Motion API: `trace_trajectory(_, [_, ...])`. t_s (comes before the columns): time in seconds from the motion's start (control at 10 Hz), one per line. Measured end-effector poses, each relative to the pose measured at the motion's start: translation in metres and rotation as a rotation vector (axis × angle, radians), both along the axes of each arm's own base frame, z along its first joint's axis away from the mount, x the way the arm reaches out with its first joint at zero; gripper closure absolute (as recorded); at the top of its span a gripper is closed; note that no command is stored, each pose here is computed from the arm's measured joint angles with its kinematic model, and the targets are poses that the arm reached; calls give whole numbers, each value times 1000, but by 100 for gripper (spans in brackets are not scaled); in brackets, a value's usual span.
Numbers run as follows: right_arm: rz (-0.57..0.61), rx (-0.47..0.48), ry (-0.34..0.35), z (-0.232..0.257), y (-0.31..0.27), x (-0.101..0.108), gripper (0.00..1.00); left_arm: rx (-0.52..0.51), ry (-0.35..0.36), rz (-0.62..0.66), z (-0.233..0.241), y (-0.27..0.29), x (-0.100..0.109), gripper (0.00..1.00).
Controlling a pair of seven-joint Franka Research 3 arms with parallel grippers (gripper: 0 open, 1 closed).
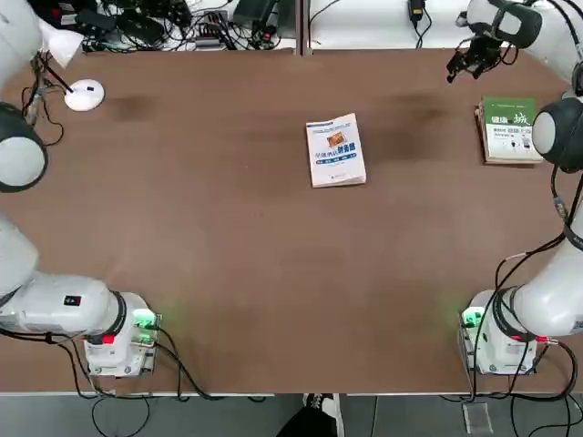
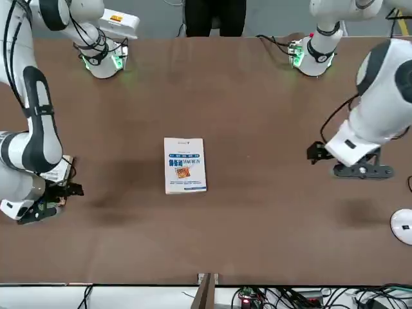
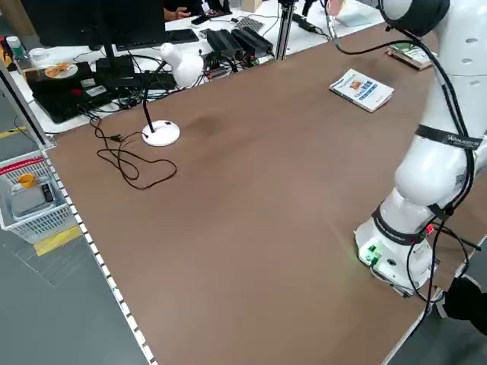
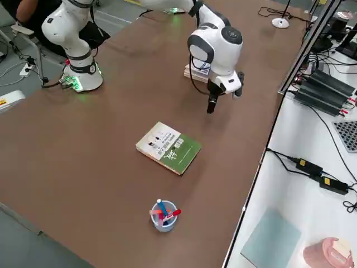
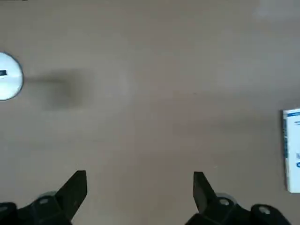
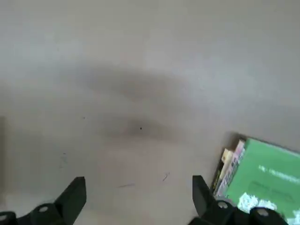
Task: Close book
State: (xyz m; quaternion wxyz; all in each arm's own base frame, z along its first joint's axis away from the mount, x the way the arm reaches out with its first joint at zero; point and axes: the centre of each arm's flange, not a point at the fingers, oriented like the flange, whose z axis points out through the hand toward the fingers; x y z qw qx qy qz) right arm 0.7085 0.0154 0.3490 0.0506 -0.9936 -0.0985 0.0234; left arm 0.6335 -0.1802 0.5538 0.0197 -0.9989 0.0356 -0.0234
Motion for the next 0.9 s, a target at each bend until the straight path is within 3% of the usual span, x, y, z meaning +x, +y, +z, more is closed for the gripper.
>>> trace_trajectory(0.2, [-59, -39, 20, 33, -1, 3, 0, -4, 3, 11, 7, 24, -5, 0])
trace_trajectory(0.5, [-94, -103, -30, 86, -2, 4, 0, 6, -2, 26, 16, 38, -32, 0])
trace_trajectory(0.9, [-106, -89, -73, 150, -8, -21, 0, 28, -28, 48, 23, 55, -68, 0])
